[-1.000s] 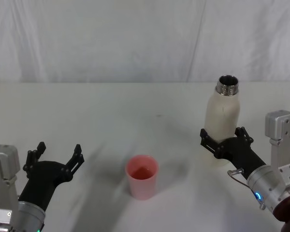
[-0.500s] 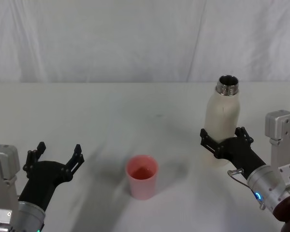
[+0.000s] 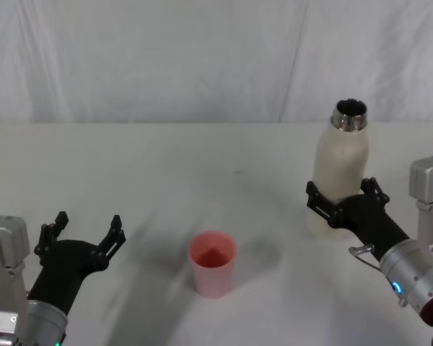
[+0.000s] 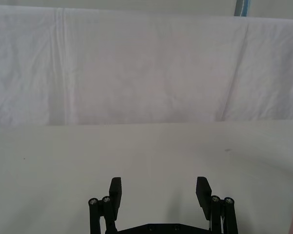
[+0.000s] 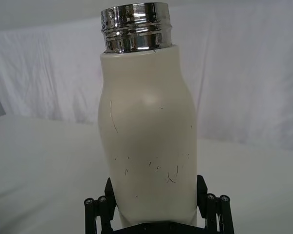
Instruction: Grasp the thermos with one hand and pour water into the cup lid.
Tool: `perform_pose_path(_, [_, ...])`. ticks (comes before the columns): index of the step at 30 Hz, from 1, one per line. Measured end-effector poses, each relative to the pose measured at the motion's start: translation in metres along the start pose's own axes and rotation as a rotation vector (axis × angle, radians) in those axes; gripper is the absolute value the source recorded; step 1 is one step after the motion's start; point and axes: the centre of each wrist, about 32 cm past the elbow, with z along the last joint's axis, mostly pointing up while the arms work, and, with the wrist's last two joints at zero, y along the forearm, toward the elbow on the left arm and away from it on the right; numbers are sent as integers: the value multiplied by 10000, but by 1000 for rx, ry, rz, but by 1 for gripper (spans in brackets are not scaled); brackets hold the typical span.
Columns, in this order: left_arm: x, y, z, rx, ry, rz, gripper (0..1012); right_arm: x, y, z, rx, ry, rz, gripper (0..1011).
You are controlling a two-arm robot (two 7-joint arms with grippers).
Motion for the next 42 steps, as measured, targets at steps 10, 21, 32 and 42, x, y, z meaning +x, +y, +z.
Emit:
perform_pose_path(10, [0,0,0,0,0,0,1001,34,-55,112,15,-61,9,969])
perform_pose_path(21, [0,0,0,0,0,0,1001,24,-86,182,6,-164,29,969])
perform_pose_path(32, [0,0,0,0,0,0,1001,-53,-82,209,9,-296,32,968])
perform_pose_path(42, [0,0,0,0,0,0,1001,-149,-98,202,17,-428,44,969])
